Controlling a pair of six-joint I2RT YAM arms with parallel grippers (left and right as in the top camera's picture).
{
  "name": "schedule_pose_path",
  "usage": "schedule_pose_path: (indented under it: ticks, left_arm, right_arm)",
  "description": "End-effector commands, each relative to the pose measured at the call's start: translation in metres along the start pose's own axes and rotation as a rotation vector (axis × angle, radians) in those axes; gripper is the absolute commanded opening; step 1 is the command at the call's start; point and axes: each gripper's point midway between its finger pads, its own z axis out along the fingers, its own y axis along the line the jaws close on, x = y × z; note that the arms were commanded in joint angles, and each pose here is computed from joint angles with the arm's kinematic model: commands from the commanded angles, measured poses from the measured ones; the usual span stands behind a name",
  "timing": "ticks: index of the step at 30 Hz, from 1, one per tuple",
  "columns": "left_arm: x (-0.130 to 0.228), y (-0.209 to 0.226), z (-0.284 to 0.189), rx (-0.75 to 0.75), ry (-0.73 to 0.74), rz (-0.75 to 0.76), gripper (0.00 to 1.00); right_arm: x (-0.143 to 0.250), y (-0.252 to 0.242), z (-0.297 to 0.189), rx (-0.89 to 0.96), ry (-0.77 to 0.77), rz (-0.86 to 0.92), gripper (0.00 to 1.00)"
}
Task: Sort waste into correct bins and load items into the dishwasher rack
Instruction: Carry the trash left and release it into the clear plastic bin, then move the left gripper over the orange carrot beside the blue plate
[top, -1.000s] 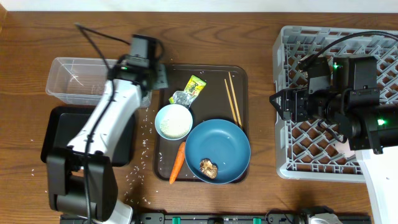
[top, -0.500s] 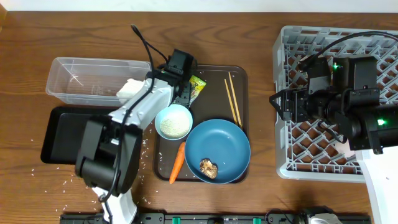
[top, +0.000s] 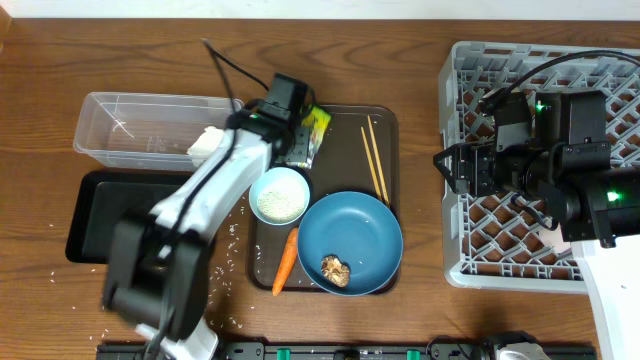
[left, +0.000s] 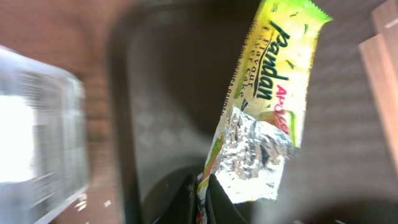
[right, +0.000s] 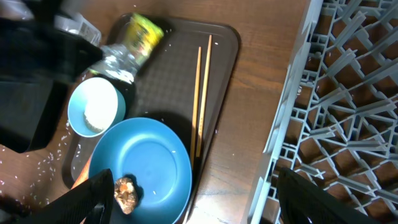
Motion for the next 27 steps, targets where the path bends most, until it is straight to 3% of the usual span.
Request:
schedule_pose_path:
  ticks: [1, 5, 8, 11, 16, 19, 22, 27]
  left_arm:
    - [-0.024, 0.009, -0.057, -0.005, -0.137, -0.051, 0.06]
    - [-0.03, 0.06, -0.097, -0.181, -0.23, -0.193, 0.06]
    - [-0.02, 0.107, -0.107, -0.307, -0.246, -0.464, 0.06]
    - [-0.011, 0.132, -0.099, -0.332, -0.252, -0.727, 0.06]
    - [0.002, 0.161, -0.076, -0.36, -0.289, -1.237, 0.06]
    - [0.008, 0.164, -0.059, -0.376, -0.295, -1.443, 0.06]
    - [0.014, 0.164, -0.041, -0.391, -0.28, -1.55, 0.06]
    - [0.013, 0.157, -0.022, -0.362, -0.241, -1.57, 0.06]
  right_arm:
    - [-0.001, 0.004, -0.001, -0.007, -0.002, -0.017, 0.76]
    - [-0.001, 0.004, -0.001, -0.007, -0.003, -0.017, 0.76]
    - [-0.001, 0.004, -0.001, -0.007, -0.003, -0.018, 0.77]
    - [-0.003, 0.004, -0.001, -0.007, -0.01, -0.019, 0.77]
    - [-0.002, 0.004, -0.001, -0.008, -0.006, -0.011, 0.76]
    - [-0.002, 0.004, -0.001, -0.007, -0.005, -0.011, 0.77]
    - [-0.002, 0.004, -0.001, -0.007, -0.005, -0.011, 0.76]
    - [-0.002, 0.004, -0.001, -0.007, -0.005, -0.011, 0.76]
